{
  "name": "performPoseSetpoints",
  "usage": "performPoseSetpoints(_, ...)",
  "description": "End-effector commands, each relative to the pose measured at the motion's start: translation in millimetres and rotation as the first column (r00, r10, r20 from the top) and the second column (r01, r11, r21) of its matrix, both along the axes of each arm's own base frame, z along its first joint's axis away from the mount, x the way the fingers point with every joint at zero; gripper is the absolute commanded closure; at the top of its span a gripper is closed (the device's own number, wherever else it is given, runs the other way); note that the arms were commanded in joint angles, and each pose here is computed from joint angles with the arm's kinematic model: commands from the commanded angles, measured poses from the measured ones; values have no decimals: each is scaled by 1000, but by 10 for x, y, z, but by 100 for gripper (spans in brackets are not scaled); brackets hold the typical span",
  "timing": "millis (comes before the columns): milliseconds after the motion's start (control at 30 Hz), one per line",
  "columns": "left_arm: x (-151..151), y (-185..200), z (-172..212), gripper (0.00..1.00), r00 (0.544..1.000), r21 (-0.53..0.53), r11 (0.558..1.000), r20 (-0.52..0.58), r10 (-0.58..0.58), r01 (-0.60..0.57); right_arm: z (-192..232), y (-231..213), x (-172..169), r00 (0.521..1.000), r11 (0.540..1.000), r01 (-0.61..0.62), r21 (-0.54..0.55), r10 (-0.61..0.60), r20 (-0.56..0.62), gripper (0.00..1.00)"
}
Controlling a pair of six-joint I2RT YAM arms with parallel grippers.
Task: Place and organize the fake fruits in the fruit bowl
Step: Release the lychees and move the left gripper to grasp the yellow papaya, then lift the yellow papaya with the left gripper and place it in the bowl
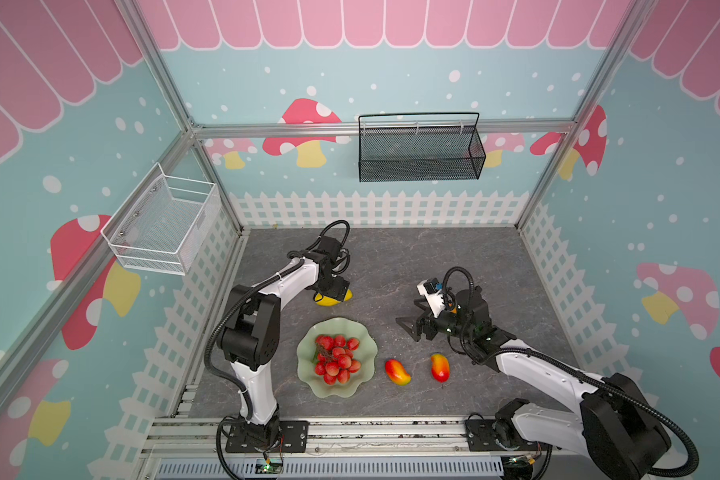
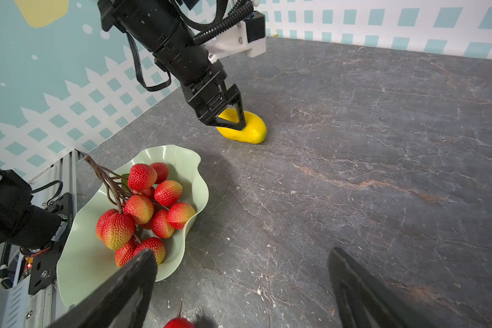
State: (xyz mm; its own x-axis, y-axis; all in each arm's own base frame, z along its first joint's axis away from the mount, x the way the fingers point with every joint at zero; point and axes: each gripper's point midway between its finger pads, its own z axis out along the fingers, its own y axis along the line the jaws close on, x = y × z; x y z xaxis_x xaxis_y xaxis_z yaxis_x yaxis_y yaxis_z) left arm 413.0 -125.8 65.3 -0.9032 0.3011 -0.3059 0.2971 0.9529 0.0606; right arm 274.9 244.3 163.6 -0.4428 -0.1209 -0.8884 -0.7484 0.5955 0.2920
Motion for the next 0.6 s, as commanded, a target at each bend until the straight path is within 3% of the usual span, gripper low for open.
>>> performPoseSetpoints(0,74,-87,-36,10,999,-30,998,-4,-47,47,44,-1,36,1000,1000,-7,0,7,16,3)
performPoseSetpoints(267,110,-101,-200,19,999,-39,999,-28,-30,29,17,-32,50,1000,1000,-1,-1,1,6,3)
performPoseSetpoints(567,252,-40,-100,48,999,-52,998,31,23,-22,51,-71,79,1000,1000,19,11,-19,4,3)
